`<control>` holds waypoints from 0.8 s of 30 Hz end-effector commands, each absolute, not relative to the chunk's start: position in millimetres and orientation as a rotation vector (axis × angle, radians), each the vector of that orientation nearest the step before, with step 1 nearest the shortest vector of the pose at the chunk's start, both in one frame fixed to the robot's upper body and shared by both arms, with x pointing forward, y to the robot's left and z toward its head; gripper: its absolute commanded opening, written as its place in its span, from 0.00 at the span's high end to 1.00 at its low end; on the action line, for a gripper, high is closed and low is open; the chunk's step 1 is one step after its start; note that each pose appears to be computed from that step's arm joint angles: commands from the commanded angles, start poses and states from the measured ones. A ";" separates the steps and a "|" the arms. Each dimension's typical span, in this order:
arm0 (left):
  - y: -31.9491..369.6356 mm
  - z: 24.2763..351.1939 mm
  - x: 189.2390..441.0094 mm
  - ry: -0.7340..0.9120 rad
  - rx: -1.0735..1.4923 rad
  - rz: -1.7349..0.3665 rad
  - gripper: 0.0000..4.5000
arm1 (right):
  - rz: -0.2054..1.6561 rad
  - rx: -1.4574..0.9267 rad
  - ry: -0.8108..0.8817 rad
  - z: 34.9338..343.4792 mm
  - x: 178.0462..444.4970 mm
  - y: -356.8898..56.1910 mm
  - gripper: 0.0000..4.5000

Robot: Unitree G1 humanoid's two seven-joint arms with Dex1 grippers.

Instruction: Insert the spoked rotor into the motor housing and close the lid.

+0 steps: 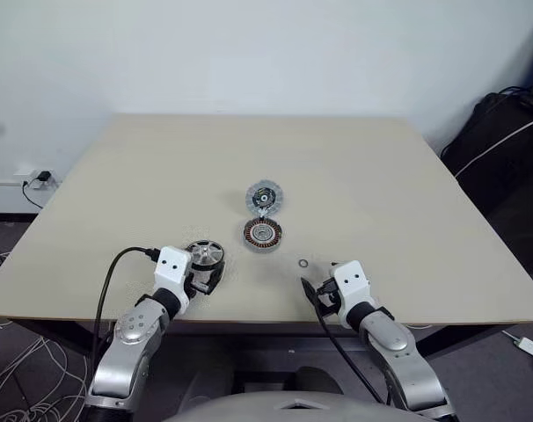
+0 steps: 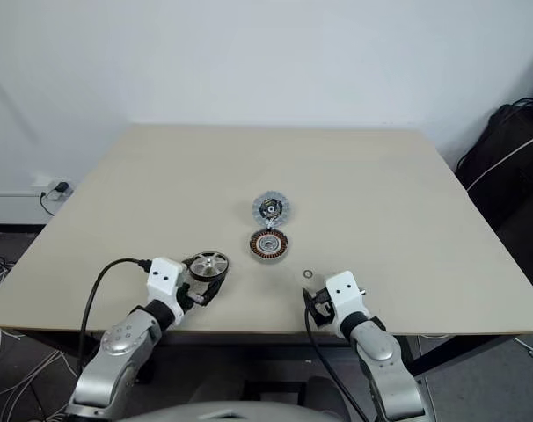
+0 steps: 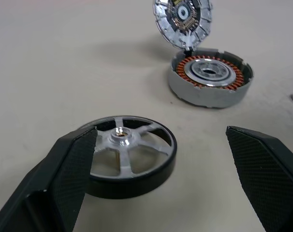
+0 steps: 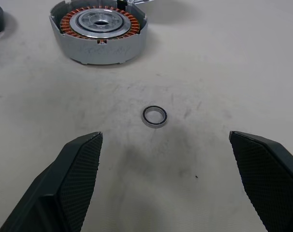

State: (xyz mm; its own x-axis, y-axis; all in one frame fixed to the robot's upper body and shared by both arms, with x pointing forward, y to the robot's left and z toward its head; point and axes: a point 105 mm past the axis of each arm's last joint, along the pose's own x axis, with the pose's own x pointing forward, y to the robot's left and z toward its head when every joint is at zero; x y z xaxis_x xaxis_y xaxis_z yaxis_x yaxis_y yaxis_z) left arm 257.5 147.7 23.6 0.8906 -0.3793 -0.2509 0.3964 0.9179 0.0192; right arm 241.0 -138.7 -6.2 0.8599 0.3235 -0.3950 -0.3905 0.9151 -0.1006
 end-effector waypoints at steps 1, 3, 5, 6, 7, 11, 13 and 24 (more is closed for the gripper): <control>147.8 51.8 265.4 0.123 0.053 -0.394 0.00 | 0.371 -0.184 0.326 5.4 247.5 -137.8 0.01; 148.3 53.8 265.4 0.111 0.031 -0.392 0.00 | 0.371 -0.185 0.325 5.8 247.7 -137.6 0.01; 148.5 52.8 264.8 0.115 0.023 -0.396 0.00 | 0.371 -0.185 0.324 6.1 247.9 -137.5 0.01; 148.6 51.1 263.9 0.123 0.024 -0.400 0.00 | 0.371 -0.185 0.323 6.1 247.8 -137.4 0.01; 148.4 49.2 262.9 0.132 0.024 -0.405 0.00 | 0.371 -0.185 0.323 6.1 247.8 -137.4 0.01; 147.0 43.3 258.7 0.160 0.014 -0.421 0.00 | 0.370 -0.182 0.322 6.4 248.2 -137.3 0.01; 146.2 42.0 257.7 0.165 0.012 -0.423 0.00 | 0.360 -0.173 0.321 6.7 249.5 -137.8 0.01; 141.9 40.6 256.7 0.175 0.009 -0.437 0.00 | 0.277 -0.114 0.331 -0.1 278.8 -129.8 0.01</control>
